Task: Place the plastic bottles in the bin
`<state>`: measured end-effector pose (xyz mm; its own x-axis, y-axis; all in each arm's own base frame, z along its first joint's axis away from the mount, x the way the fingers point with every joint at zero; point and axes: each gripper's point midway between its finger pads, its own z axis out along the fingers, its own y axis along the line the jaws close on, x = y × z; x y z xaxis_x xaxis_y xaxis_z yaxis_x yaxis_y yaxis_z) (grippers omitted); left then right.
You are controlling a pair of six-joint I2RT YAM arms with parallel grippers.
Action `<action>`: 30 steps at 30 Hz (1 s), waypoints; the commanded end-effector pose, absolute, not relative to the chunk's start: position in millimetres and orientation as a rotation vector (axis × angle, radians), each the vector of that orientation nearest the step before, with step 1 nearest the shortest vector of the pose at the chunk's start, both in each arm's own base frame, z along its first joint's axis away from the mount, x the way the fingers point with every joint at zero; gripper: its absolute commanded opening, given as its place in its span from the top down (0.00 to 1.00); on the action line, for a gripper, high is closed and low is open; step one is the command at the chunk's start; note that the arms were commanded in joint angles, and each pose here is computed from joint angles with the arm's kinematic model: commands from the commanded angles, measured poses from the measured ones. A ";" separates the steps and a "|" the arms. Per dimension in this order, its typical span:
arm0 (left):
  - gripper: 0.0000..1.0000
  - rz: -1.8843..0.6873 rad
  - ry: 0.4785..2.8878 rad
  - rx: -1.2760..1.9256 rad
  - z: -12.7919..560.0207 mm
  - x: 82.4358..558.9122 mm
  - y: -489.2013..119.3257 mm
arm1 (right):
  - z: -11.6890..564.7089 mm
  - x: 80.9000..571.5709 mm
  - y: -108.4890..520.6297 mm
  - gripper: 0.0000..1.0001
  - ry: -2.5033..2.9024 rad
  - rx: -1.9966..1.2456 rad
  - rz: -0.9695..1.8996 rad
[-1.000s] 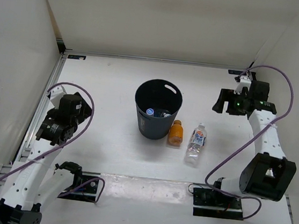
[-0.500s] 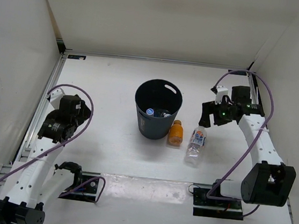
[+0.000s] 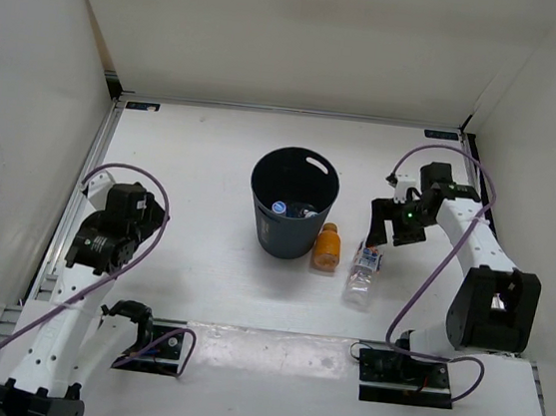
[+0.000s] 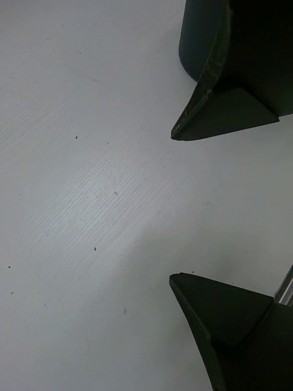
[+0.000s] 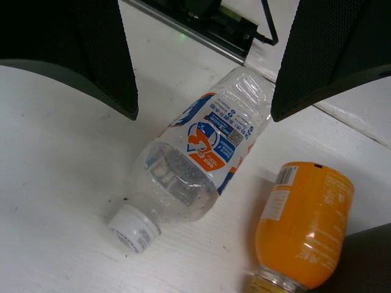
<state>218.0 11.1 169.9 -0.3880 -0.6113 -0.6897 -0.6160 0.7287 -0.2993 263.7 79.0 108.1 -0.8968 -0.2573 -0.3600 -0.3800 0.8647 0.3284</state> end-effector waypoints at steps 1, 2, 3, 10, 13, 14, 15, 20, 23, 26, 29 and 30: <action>0.00 0.004 2.084 -0.968 168.1 206.1 14.2 | 112.1 257.4 75.2 0.10 2.814 -0.414 0.563; 0.00 0.011 2.085 -0.973 168.0 199.9 15.8 | 109.9 256.0 75.9 0.10 2.831 -0.413 0.569; 0.00 0.021 2.084 -0.982 166.9 197.5 17.3 | 106.2 254.1 77.1 0.10 2.854 -0.412 0.577; 0.00 0.039 2.073 -1.012 165.6 174.1 23.7 | 93.7 222.1 84.6 0.10 3.043 -0.455 0.588; 0.00 0.047 2.071 -1.025 163.4 167.0 25.8 | 83.0 221.0 84.5 0.10 3.111 -0.424 0.585; 0.00 0.046 2.070 -1.023 164.3 166.6 25.6 | 81.2 221.5 83.7 0.10 3.123 -0.415 0.572; 0.00 0.048 2.069 -1.025 164.3 165.4 26.3 | 77.1 220.4 83.1 0.10 3.142 -0.408 0.565; 0.00 0.063 2.077 -1.021 168.5 165.7 27.2 | 60.1 217.9 77.7 0.10 3.280 -0.399 0.489; 0.00 0.084 2.095 -1.003 172.5 169.4 27.9 | 50.2 217.1 79.3 0.11 3.360 -0.361 0.496; 0.00 0.103 2.112 -0.992 177.1 173.7 28.1 | 43.0 220.8 78.7 0.13 3.409 -0.338 0.460; 0.00 0.106 2.118 -0.984 181.0 180.3 27.1 | 44.3 225.4 77.6 0.19 3.419 -0.340 0.426; 0.00 0.106 2.122 -0.982 180.6 182.9 26.2 | 43.7 225.1 75.9 0.20 3.425 -0.341 0.404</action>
<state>175.5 22.9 168.1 -0.4176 -0.6226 -0.6618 -0.6784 0.6982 -0.2287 220.8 78.8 31.1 -0.9263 -0.2450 0.2863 -0.1581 0.9424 0.2948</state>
